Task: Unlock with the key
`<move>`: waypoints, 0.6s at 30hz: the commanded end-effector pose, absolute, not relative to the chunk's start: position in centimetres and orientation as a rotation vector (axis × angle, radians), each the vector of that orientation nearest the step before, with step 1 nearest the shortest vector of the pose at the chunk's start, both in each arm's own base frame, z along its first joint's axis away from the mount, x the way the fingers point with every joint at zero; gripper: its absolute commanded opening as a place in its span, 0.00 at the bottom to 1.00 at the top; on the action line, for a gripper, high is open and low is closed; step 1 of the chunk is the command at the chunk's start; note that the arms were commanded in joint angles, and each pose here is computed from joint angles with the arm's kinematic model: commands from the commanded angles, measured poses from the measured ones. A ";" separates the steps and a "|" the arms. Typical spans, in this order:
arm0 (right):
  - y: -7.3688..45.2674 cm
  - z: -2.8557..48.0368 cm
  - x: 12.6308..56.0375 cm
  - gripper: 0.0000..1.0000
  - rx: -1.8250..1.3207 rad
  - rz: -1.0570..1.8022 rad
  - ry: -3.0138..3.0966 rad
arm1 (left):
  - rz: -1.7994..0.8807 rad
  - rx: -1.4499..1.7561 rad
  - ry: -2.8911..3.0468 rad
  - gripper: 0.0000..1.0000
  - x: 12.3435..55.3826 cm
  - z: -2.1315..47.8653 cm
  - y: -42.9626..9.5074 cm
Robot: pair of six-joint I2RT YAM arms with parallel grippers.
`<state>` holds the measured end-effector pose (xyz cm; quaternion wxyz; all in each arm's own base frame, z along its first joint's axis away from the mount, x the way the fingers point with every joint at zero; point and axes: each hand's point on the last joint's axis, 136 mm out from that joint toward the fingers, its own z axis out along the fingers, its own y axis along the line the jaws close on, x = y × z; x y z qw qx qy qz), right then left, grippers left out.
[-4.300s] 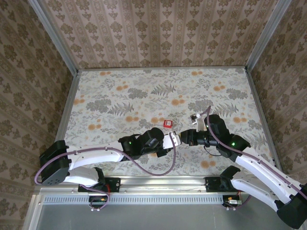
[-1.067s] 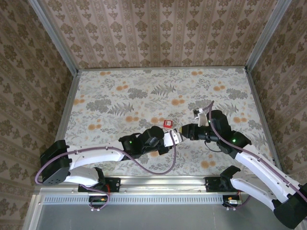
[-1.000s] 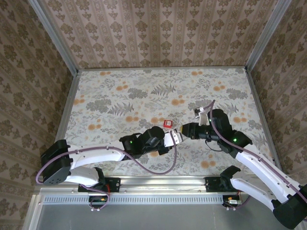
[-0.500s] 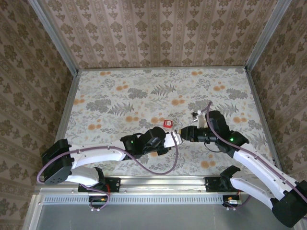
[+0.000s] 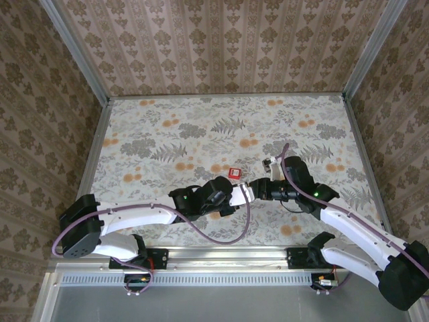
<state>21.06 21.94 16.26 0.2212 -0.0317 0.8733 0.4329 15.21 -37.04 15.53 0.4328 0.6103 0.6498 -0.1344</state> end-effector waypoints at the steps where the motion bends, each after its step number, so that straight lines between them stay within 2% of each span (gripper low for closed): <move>1: 22.4 15.9 20.9 0.16 -0.092 1.220 2.418 | -0.310 1.513 1.589 0.00 15.9 17.0 -37.5; 7: 22.4 15.7 21.1 0.07 -0.032 1.235 2.411 | -0.256 1.528 1.565 0.00 16.3 17.1 -37.6; 18: 23.0 14.4 20.9 0.03 0.096 1.246 2.431 | -0.043 1.522 1.419 0.00 17.4 18.5 -38.2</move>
